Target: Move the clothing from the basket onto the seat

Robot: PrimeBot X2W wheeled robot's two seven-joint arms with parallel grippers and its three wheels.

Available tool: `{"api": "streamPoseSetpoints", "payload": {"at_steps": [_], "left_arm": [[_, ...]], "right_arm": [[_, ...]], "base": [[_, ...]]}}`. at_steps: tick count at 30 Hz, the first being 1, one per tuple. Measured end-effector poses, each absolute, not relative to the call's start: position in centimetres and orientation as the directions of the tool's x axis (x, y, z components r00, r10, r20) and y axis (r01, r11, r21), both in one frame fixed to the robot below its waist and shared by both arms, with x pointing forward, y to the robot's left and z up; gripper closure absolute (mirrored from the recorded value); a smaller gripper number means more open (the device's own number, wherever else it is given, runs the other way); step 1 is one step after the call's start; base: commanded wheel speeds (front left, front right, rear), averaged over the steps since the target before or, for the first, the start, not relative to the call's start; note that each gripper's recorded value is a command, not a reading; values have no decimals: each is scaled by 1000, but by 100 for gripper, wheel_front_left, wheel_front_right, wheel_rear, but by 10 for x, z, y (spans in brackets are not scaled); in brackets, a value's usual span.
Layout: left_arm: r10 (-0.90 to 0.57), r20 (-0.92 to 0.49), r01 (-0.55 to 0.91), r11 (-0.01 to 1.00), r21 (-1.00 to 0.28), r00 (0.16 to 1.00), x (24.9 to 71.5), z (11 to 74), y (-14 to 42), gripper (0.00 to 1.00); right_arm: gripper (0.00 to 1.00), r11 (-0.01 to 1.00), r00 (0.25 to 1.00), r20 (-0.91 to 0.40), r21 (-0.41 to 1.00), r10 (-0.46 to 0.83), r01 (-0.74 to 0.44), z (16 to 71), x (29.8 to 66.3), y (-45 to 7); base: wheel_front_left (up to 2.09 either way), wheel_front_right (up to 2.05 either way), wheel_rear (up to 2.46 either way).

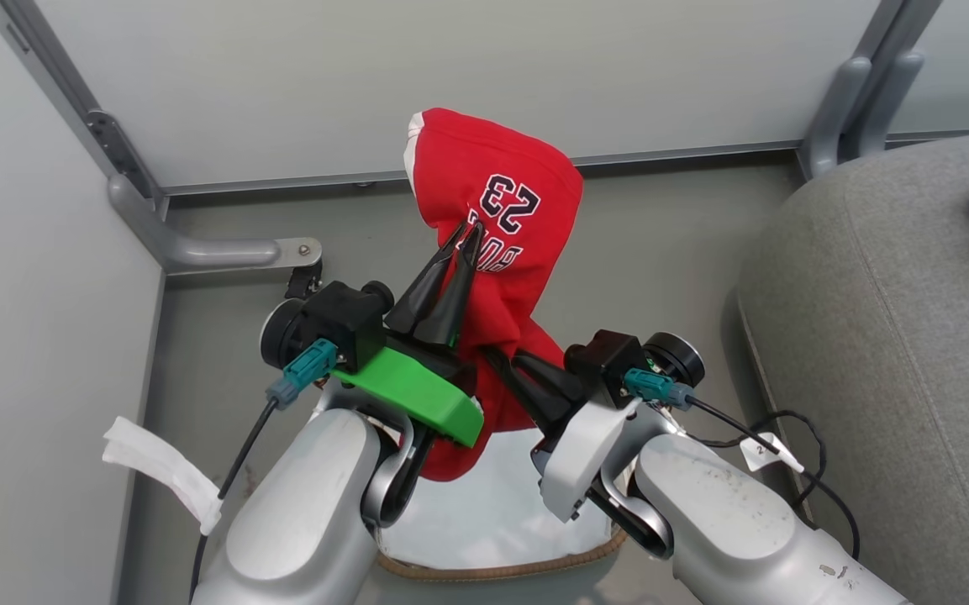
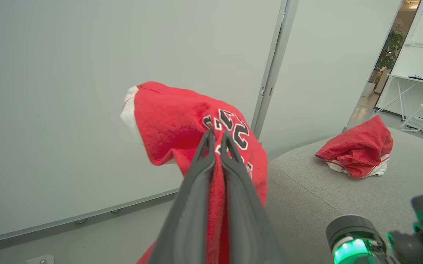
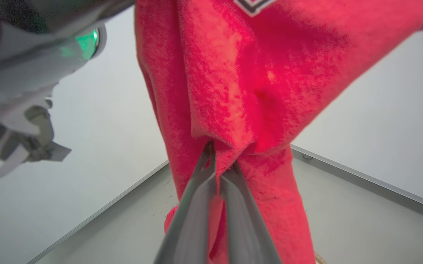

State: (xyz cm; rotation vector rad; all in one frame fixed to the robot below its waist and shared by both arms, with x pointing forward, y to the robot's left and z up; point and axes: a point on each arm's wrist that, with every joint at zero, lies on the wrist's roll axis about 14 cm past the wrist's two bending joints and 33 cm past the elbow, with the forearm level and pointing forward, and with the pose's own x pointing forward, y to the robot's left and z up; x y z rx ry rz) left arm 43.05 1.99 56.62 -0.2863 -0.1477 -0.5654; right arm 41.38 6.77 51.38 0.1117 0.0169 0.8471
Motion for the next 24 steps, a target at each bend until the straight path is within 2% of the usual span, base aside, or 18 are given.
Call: {"api": "streamPoseSetpoints", "payload": {"at_steps": [5, 13, 19, 24], "left_arm": [[-518, 201, 553, 807, -208, 831, 435, 561, 14, 0], [-558, 159, 580, 788, -207, 815, 440, 542, -4, 0], [-632, 140, 646, 732, -216, 762, 436, 531, -39, 0], [-718, 130, 725, 650, -226, 684, 424, 524, -82, 0]], "right_arm": [[100, 672, 678, 54, 98, 733, -734, 521, 413, 59], [100, 738, 746, 110, 108, 656, -666, 536, 412, 24], [100, 805, 813, 120, 116, 570, -581, 539, 403, -15], [100, 869, 876, 126, 121, 466, -480, 542, 393, -55]], "base": [[0, 0, 0], [0, 0, 0], [0, 0, 0], [0, 0, 0]]}}
